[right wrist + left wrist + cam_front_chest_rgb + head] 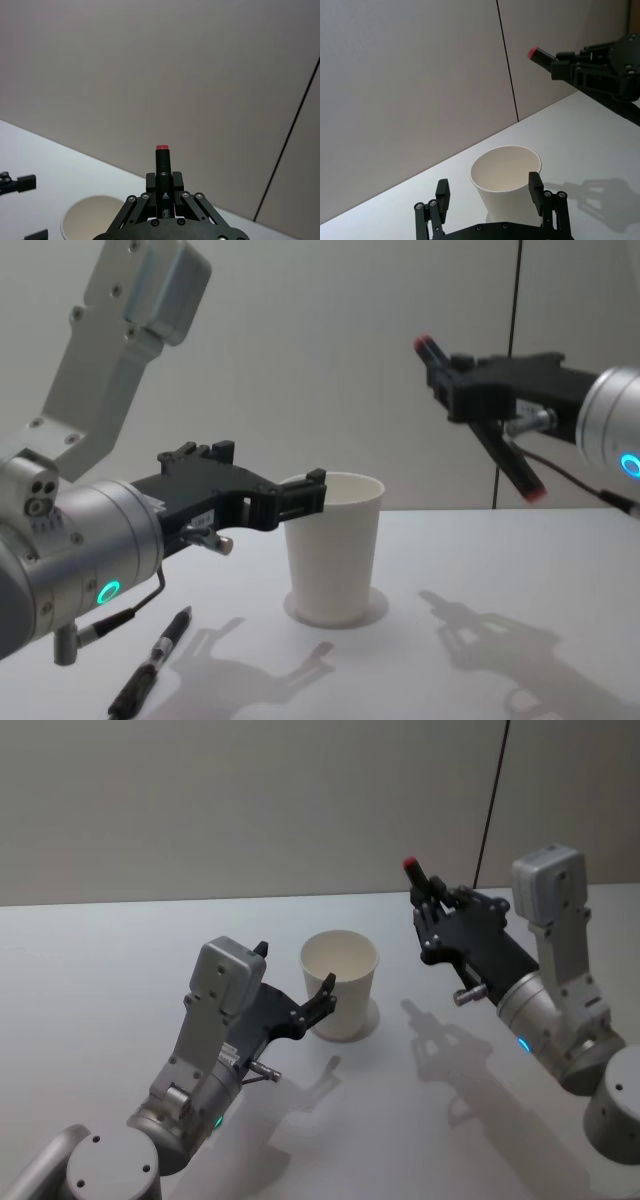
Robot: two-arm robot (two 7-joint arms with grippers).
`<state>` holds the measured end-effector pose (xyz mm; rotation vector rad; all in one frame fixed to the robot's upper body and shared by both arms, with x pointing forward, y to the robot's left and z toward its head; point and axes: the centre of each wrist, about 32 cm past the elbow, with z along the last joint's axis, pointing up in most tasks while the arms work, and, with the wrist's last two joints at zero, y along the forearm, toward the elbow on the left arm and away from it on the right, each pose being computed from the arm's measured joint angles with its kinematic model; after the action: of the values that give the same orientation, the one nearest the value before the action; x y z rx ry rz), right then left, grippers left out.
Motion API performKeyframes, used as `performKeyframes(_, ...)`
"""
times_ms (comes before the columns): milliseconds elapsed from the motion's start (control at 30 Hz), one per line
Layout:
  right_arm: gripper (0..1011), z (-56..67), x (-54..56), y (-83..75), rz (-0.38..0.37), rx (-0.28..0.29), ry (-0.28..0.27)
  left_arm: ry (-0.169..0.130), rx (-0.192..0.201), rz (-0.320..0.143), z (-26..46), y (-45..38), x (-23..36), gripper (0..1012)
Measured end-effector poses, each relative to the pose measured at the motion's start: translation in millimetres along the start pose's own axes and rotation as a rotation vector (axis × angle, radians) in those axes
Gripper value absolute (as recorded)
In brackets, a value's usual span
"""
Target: Place the pen into the pen holder.
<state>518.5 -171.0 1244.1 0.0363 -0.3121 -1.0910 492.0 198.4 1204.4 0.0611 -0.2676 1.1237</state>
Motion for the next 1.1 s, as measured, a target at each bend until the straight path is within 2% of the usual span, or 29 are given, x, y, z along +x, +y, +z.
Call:
performKeyframes(367,172,-1.0,6.4,18.2,0.102,0.193,-0.042,0.0,0.0,0.0,0.0,0.0,0.0,1004)
performKeyframes(467,172,-1.9,7.8,28.8,0.15,0.261,-0.058,0.0,0.0,0.0,0.0,0.0,0.0,1004)
performKeyframes(633,172,-4.1,8.1,48.0,0.206,0.345,-0.082,0.0,0.0,0.0,0.0,0.0,0.0,1004)
performKeyframes(833,172,-5.1,7.2,65.7,0.249,0.398,-0.11,0.0,0.0,0.0,0.0,0.0,0.0,1004)
performKeyframes(1100,172,-8.7,2.2,84.5,0.29,0.41,-0.134,0.0,0.0,0.0,0.0,0.0,0.0,1004)
